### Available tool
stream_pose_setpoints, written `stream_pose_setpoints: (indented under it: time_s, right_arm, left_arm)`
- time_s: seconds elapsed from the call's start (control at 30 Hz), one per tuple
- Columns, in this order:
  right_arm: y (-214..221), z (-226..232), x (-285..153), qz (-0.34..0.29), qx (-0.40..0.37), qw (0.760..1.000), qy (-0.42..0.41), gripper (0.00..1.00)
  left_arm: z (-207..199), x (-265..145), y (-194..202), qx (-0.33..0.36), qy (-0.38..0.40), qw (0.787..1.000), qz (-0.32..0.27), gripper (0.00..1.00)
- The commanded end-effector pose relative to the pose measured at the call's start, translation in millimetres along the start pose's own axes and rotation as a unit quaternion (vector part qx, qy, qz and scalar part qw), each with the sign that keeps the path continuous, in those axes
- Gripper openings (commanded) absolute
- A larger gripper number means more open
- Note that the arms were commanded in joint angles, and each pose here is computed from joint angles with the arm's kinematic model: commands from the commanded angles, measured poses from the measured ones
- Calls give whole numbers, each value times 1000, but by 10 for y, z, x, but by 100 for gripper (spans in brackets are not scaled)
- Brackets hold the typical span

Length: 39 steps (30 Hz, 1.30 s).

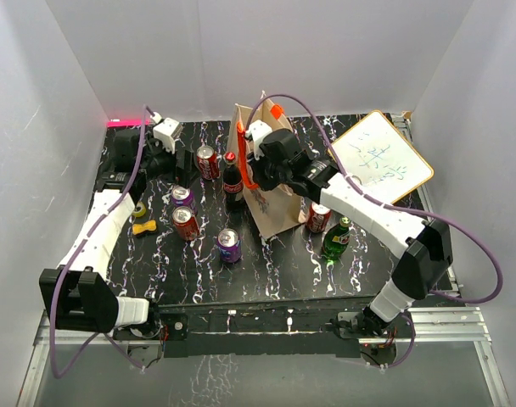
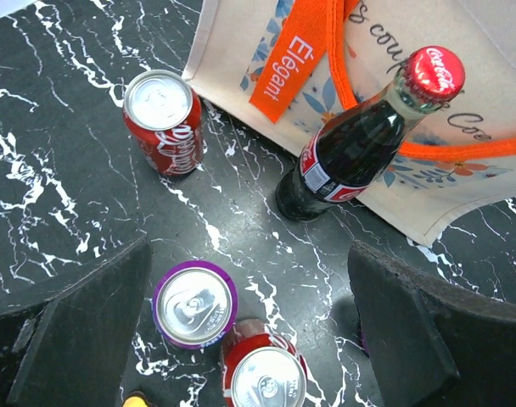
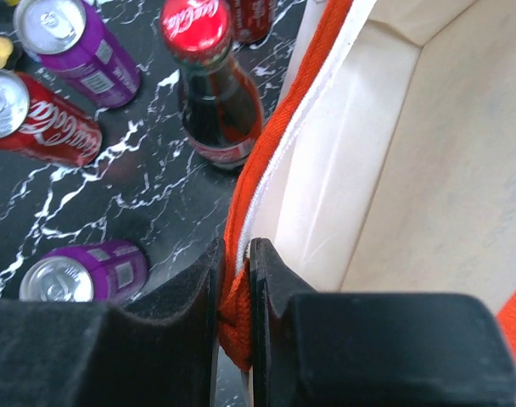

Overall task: Place the beverage into the canvas bag
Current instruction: Move the canvas bag to the center of the board.

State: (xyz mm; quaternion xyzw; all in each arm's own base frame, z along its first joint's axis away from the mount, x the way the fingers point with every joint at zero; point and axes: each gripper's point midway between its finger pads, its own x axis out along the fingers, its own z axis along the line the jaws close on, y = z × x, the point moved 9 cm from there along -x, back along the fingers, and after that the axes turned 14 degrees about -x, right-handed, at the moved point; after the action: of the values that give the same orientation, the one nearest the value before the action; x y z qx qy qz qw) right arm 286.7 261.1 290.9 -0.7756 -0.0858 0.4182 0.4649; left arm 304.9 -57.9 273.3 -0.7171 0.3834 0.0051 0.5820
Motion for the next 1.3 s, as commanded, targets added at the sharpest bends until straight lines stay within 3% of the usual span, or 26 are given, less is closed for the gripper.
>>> stream_pose_setpoints:
  time_s: [0.0,0.33,0.57,0.8,1.03,1.13,1.27]
  right_arm:
    - [-158,78,-311,-67,30,996,-43,8]
    - [-174,328,-548,-115,31,975,-186,11]
    - [-33,460,-537,-118,20,961,-249,25]
    - [-230,35,-717,-160,2,966,-203,53]
    - [-319,-585,-1181,-225,3,960,-169,58]
    - [-205,-908,-1331,-221,19,971,-90,61]
    - [133,-1252,-1343,-165,38,984,48,68]
  left_arm:
    - [-67,46,-138,20,6,1000,-6,97]
    - [-65,122,-221,10,5,1000,-9,97]
    - [-77,93,-191,11,5,1000,-10,97]
    - [-97,61,-192,14,9,1000,-9,97]
    - [-121,29,-267,12,7,1000,-11,97]
    - [-133,10,-299,9,5,1000,-14,97]
    - [-137,-6,-304,9,2,1000,-15,97]
